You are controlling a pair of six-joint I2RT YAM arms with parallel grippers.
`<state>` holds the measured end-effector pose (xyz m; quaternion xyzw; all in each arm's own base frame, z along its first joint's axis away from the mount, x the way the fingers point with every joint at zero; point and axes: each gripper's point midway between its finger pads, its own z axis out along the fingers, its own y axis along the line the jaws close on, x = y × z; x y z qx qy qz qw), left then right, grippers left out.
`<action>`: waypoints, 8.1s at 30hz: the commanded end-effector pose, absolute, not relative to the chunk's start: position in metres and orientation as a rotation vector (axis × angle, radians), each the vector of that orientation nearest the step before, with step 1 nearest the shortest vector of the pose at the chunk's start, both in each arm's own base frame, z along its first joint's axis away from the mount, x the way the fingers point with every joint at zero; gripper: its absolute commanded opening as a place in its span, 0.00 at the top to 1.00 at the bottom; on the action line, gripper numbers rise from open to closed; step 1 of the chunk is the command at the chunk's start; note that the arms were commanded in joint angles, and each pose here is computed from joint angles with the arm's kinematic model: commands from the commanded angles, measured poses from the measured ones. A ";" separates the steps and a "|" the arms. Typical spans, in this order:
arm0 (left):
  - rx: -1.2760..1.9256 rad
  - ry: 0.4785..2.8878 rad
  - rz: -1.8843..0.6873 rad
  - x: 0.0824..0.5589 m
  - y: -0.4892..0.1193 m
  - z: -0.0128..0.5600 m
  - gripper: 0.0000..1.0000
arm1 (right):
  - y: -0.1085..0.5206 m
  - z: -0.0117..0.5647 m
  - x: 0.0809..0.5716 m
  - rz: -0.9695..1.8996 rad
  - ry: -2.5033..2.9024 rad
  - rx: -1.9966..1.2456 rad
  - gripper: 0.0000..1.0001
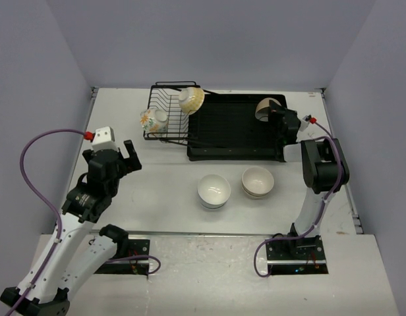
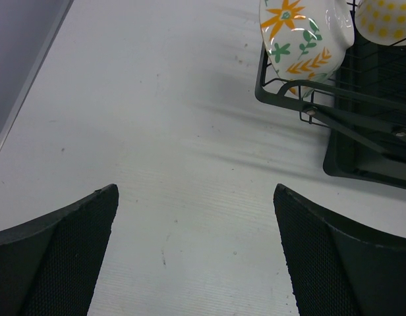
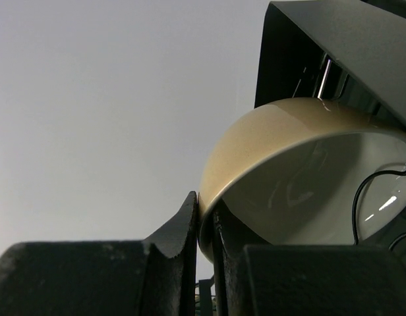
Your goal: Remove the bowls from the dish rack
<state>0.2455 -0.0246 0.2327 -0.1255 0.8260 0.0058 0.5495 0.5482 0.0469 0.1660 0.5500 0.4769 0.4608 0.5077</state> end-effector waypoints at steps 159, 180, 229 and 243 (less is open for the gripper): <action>-0.356 1.800 -0.027 0.237 -0.006 0.267 0.00 | 0.153 0.113 0.221 -0.221 2.655 -0.606 0.70; -0.373 1.851 0.021 0.244 -0.004 0.255 0.00 | 0.182 0.197 0.215 0.133 2.404 -0.528 0.82; -0.404 1.462 -1.495 0.415 -0.050 0.272 0.00 | 0.195 0.252 0.163 0.721 1.978 -0.519 0.41; -0.493 1.509 -1.459 0.427 -0.041 0.246 0.02 | 0.194 0.249 0.164 0.703 1.991 -0.533 0.41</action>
